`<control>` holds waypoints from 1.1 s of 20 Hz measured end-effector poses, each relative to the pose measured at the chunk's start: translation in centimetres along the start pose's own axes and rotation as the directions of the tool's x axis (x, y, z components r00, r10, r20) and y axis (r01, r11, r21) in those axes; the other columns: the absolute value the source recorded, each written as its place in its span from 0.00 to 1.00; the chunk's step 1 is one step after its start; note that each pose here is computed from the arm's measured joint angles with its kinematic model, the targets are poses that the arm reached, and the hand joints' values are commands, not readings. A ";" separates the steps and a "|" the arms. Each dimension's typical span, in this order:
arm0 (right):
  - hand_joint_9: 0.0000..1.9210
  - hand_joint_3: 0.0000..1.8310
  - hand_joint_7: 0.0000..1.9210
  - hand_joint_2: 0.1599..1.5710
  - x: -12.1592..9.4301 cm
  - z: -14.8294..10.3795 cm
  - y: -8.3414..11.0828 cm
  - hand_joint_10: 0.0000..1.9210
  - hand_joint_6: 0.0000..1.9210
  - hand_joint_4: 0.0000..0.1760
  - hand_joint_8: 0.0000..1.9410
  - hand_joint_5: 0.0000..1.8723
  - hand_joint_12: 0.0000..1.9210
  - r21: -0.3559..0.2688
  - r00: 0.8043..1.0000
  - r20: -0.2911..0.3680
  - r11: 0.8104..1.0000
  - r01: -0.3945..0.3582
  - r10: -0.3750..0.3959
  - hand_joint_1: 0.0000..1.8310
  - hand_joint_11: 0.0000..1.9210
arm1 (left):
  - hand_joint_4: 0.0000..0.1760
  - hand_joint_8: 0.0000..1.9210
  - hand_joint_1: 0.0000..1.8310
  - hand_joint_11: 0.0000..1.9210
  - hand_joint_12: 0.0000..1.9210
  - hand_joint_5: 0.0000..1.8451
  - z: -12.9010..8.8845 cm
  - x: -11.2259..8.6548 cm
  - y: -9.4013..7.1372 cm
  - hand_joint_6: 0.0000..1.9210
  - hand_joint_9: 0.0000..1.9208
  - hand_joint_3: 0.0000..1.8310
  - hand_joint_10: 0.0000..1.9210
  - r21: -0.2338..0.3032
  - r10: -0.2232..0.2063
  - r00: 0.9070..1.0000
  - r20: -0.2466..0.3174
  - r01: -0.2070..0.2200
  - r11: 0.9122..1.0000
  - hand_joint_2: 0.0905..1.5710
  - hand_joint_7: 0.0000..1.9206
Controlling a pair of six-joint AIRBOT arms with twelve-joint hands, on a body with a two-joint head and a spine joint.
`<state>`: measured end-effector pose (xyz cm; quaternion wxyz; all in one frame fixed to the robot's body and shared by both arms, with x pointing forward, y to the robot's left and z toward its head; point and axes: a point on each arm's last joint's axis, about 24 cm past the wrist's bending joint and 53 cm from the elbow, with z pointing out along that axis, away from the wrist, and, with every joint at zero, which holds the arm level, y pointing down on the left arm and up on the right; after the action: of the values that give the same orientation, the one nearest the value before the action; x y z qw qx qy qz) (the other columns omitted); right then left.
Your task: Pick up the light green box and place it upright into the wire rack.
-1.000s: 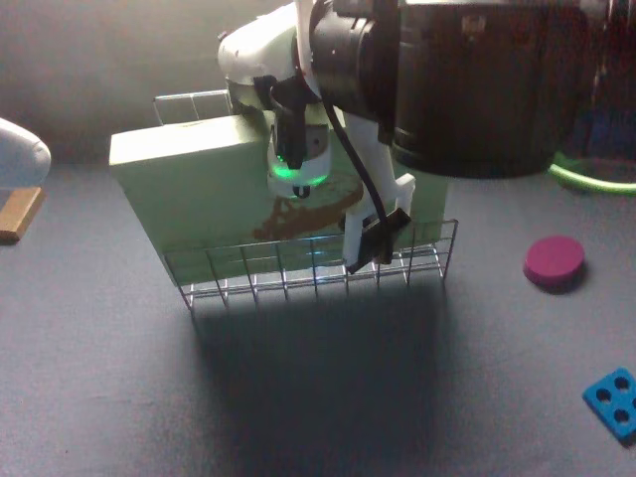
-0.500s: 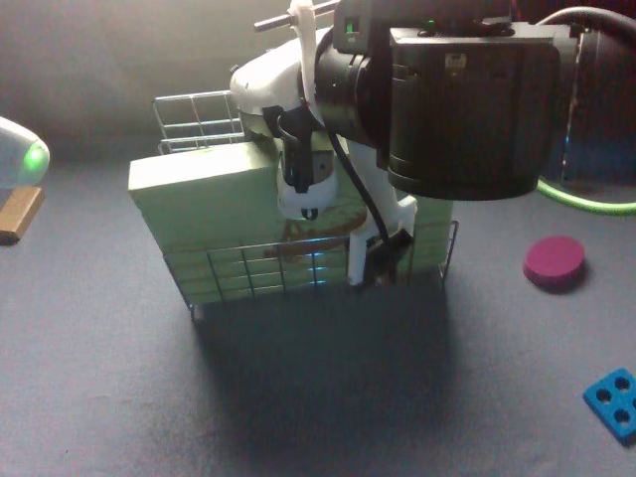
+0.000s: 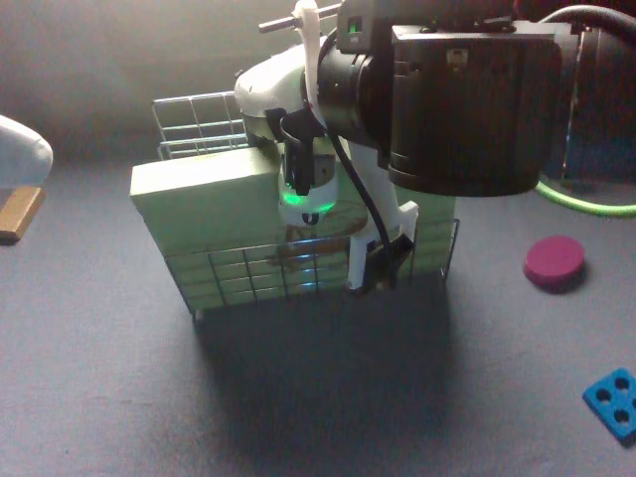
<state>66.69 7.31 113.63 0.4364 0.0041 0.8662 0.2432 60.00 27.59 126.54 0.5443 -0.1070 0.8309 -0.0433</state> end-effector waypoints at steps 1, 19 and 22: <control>0.27 0.00 0.38 0.75 0.0 0.0 -0.1 0.54 0.66 0.12 0.44 0.41 0.84 0.001 1.000 0.000 1.000 0.000 0.000 0.56 0.19 | 0.00 0.00 0.07 0.00 0.38 0.09 0.0 -0.1 0.0 0.00 0.09 0.00 0.00 0.001 0.001 1.000 0.004 -0.001 1.000 0.67 0.11; 0.30 0.00 0.38 0.64 -4.0 -4.1 -0.4 0.13 0.00 0.00 0.00 0.33 0.70 -0.032 0.997 0.060 0.999 -0.037 0.039 0.44 0.10 | 0.00 0.00 0.07 0.00 0.37 0.09 -0.3 0.2 -1.8 0.00 0.09 0.00 0.00 0.065 -0.006 1.000 -0.002 0.006 0.998 0.67 0.10; 0.31 0.00 0.39 0.63 -5.6 -6.1 -1.2 0.13 0.00 0.00 0.00 0.33 0.69 -0.040 0.994 0.095 0.998 -0.043 0.047 0.44 0.09 | 0.00 0.00 0.07 0.00 0.37 0.09 -0.6 0.4 -2.7 0.00 0.09 0.00 0.00 0.090 -0.001 1.000 -0.003 0.001 0.996 0.67 0.10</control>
<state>65.80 2.50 120.45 0.4719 0.0269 0.8392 0.2689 59.61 24.87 126.92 0.5472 -0.0826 0.8289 -0.0809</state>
